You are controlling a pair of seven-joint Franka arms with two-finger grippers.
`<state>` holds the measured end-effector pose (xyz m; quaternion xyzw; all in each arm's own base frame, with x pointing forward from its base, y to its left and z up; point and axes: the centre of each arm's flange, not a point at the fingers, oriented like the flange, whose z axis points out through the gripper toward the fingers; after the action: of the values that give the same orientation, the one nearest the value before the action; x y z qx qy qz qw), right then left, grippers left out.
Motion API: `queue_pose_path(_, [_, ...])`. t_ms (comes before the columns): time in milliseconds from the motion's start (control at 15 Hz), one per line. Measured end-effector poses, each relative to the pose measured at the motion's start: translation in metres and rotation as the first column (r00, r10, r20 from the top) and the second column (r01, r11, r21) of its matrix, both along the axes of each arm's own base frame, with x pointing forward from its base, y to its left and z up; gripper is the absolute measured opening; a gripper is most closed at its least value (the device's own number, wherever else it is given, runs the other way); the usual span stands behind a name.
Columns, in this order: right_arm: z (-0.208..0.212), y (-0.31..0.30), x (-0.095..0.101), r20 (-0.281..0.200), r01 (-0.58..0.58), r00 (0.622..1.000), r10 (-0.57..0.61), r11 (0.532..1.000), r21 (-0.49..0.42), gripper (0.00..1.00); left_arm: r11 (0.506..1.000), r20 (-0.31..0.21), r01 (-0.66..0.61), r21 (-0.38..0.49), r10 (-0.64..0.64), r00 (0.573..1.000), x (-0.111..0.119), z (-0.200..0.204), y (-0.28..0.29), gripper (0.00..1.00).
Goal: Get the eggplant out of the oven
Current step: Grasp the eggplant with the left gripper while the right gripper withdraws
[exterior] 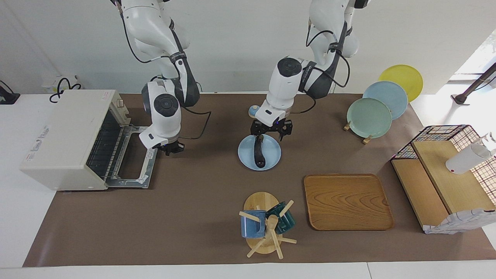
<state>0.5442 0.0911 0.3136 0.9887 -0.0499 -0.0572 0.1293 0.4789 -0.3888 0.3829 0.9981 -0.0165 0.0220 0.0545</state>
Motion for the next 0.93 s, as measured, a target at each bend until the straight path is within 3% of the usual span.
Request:
queue_pose_path(267, [-0.01, -0.026, 0.005, 0.004, 0.001, 1.0, -0.001, 1.0, 0.017, 0.01, 0.999, -0.01, 0.037, 0.011, -0.037, 0.999, -0.004, -0.055, -0.021, 1.0])
queue_pose_path(733, [-0.022, -0.037, 0.005, 0.005, -0.025, 1.0, 0.025, 0.999, 0.022, 0.01, 0.997, -0.022, 0.077, 0.028, -0.076, 0.997, -0.012, -0.083, -0.015, 0.99])
queue_pose_path(867, [-0.018, -0.039, 0.007, 0.001, -0.089, 0.996, 0.089, 0.996, -0.008, 0.01, 0.996, -0.022, 0.081, 0.028, -0.081, 0.996, -0.015, -0.085, -0.016, 0.94])
queue_pose_path(933, [-0.014, -0.037, 0.008, -0.017, -0.12, 0.993, 0.12, 0.993, -0.012, 0.01, 0.996, -0.021, 0.083, 0.028, -0.083, 0.996, -0.016, -0.086, -0.016, 0.87])
